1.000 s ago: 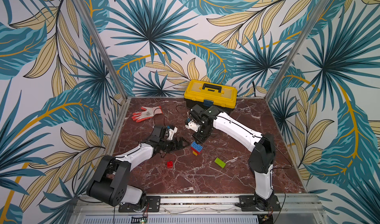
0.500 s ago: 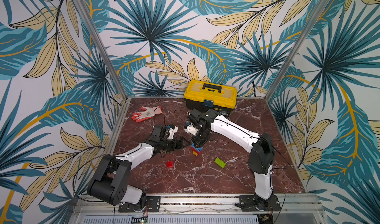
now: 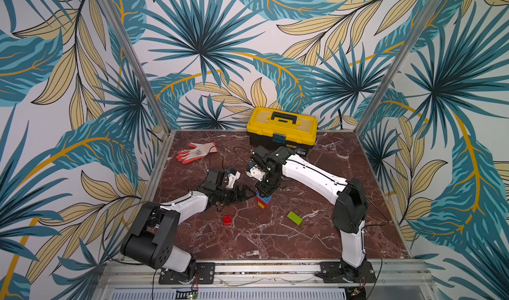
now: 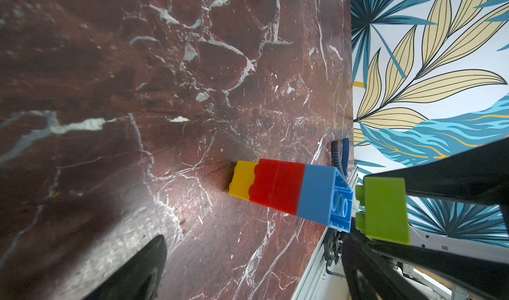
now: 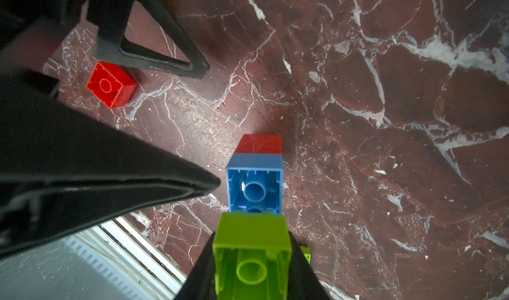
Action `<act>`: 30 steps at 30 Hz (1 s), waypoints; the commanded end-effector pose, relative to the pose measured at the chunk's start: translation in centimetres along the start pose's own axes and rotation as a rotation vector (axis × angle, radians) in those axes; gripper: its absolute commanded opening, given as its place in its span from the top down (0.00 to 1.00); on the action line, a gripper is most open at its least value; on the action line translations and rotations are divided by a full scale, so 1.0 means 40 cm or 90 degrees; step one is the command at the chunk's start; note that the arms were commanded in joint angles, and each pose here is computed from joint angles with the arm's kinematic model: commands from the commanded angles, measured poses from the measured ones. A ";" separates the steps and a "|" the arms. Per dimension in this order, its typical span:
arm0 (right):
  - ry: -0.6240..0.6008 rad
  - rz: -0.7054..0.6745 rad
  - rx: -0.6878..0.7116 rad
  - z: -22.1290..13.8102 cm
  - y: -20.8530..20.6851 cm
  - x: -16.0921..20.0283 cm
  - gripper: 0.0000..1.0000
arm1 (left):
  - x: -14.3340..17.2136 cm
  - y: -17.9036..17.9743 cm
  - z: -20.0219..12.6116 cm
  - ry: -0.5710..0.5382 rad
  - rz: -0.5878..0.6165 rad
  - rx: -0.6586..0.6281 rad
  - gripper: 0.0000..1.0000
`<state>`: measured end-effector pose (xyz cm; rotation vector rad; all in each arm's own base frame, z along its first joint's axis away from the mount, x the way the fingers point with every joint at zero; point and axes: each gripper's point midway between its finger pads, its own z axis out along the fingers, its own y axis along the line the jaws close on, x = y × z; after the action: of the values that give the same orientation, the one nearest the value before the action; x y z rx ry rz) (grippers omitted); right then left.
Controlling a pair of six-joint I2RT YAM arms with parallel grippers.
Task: Assemble a carrot with lego
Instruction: Assemble the lego brick with the lego brick.
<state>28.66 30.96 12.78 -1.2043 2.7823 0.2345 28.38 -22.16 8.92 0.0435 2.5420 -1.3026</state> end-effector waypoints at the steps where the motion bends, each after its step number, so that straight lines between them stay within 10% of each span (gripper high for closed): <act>1: 0.033 0.010 -0.008 0.040 0.007 0.021 0.67 | -0.021 -0.026 0.002 -0.009 0.028 0.017 0.01; 30: 0.113 0.036 0.068 0.097 -0.004 0.063 0.68 | -0.021 -0.021 0.012 -0.002 0.024 0.014 0.01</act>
<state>28.67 30.91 11.63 -1.1570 2.8230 0.1038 28.52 -22.44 8.56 0.0468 2.5532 -1.3042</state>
